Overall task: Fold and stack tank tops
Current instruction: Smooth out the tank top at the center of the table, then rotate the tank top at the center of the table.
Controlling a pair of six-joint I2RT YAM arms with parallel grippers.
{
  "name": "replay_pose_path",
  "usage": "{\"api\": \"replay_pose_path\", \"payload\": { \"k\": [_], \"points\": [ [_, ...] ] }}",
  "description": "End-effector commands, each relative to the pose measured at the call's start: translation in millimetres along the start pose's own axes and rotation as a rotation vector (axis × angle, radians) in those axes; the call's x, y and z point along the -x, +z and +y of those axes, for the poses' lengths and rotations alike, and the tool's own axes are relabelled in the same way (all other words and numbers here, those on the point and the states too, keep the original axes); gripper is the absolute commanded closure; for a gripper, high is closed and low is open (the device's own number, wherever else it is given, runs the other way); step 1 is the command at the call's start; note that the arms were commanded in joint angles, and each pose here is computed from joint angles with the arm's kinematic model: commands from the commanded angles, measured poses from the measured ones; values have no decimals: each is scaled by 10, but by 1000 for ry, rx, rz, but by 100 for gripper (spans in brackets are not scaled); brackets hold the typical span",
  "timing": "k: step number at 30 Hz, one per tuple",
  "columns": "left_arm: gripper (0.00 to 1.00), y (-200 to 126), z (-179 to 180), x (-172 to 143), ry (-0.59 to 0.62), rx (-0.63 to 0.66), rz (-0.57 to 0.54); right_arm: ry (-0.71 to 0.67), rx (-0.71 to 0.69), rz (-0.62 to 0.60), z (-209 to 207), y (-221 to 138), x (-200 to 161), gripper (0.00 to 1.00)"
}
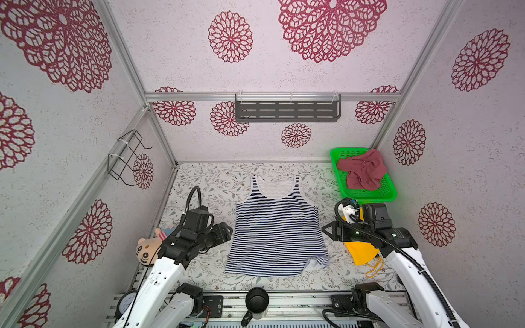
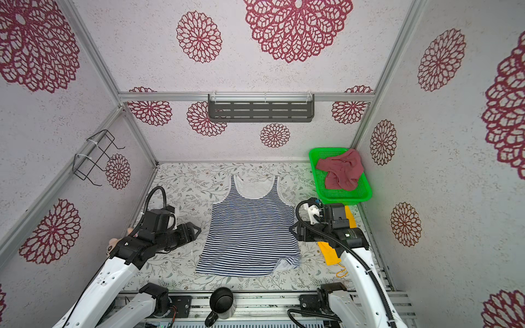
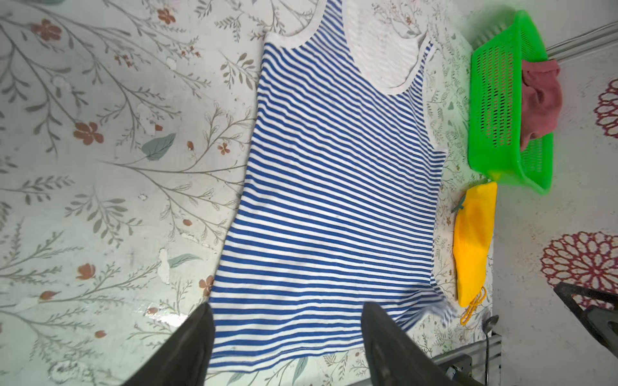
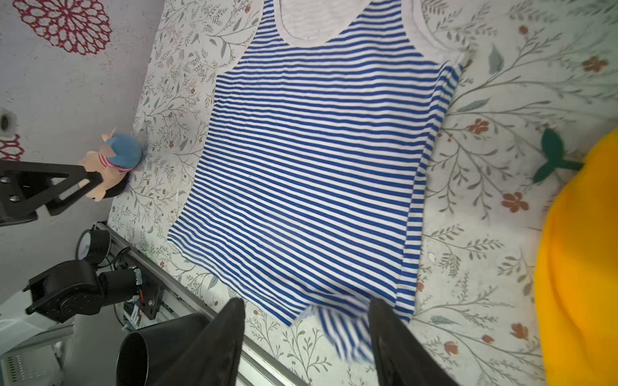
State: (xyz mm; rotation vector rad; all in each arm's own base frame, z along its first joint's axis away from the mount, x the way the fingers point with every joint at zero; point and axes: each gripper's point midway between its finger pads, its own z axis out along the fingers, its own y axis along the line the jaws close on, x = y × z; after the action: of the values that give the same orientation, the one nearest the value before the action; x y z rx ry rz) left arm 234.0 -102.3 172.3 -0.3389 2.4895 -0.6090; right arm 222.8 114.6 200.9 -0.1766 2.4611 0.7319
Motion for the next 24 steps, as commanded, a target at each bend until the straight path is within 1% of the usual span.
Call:
{"api": "replay_pose_path", "payload": {
  "k": [1,3,5,8,9,11,12,14,16,18,20,24],
  "points": [
    [31,30,-47,314,80,49,-70,-20,-110,-25,-151,12,237,42],
    [33,259,-128,533,96,68,-67,5,-202,-27,-291,164,418,45],
    [33,577,-275,823,125,62,-77,7,-283,-31,-328,368,589,48],
    [36,1139,-497,1306,171,42,-116,27,-307,-51,-241,647,710,55],
    [37,1336,-552,1419,186,41,-106,49,-301,-50,-225,710,698,57],
    [39,1738,-749,1726,226,26,-85,89,-303,-38,-220,793,594,58],
    [41,1899,-809,1837,230,20,-80,102,-320,-27,-243,803,513,58],
    [43,2329,-845,2029,227,13,-78,137,-376,10,-331,786,281,58],
    [43,2570,-888,2216,236,10,-100,175,-411,40,-385,768,67,56],
    [42,2790,-876,2308,237,18,-102,217,-403,54,-382,791,-103,55],
    [41,3004,-855,2335,230,19,-84,246,-391,60,-365,823,-228,56],
    [35,3316,-755,2229,226,47,-29,244,-404,82,-337,850,-367,59]
  ]
}}
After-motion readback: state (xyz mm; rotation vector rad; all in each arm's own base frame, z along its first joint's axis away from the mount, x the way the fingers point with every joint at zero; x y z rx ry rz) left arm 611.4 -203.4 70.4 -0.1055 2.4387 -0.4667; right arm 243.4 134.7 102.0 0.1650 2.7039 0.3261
